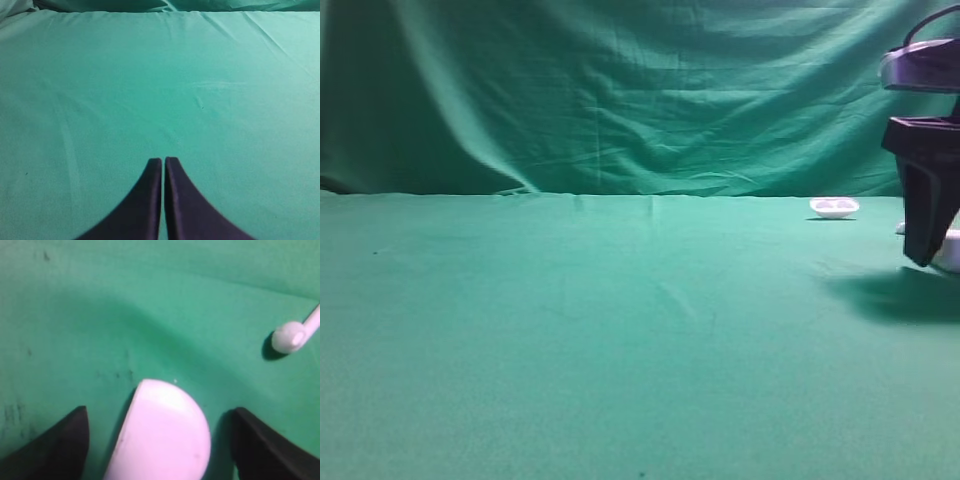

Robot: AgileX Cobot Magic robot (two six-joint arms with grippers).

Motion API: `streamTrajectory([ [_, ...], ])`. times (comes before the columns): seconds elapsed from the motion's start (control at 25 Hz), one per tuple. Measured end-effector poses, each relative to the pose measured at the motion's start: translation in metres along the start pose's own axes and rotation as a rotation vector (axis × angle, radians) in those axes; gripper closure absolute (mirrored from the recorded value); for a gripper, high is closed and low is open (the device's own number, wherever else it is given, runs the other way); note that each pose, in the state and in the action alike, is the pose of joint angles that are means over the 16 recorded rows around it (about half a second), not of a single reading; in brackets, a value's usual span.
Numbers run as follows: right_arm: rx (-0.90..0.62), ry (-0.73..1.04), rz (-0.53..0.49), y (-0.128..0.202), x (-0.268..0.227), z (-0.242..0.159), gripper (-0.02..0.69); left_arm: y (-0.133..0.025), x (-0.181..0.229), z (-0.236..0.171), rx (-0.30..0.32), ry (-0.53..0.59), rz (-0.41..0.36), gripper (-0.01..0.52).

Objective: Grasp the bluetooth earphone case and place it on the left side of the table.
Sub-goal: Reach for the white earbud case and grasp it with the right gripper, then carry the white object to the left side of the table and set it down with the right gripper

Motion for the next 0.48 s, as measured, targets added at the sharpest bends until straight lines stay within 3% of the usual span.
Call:
streamTrajectory([
  [0.28, 0.002, 0.002, 0.011, 0.004, -0.006, 0.007, 0.327, 0.000, 0.000, 0.000, 0.000, 0.000, 0.000, 0.514],
  [0.48, -0.033, -0.037, 0.052, 0.025, -0.026, 0.031, 0.345, 0.000, 0.000, 0.000, 0.000, 0.000, 0.000, 0.514],
])
Point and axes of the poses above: a point on each arm's last joint axis where the gripper is mounted, x pointing out along that axis toward the gripper, y along the wrist's bending axis when the last joint is at zero, z = x × y, the point moved 1 cm from there along x, pointing out along that axis toward the gripper, and after that the axes turned 15 degrees about x, right-handed, at the moved point
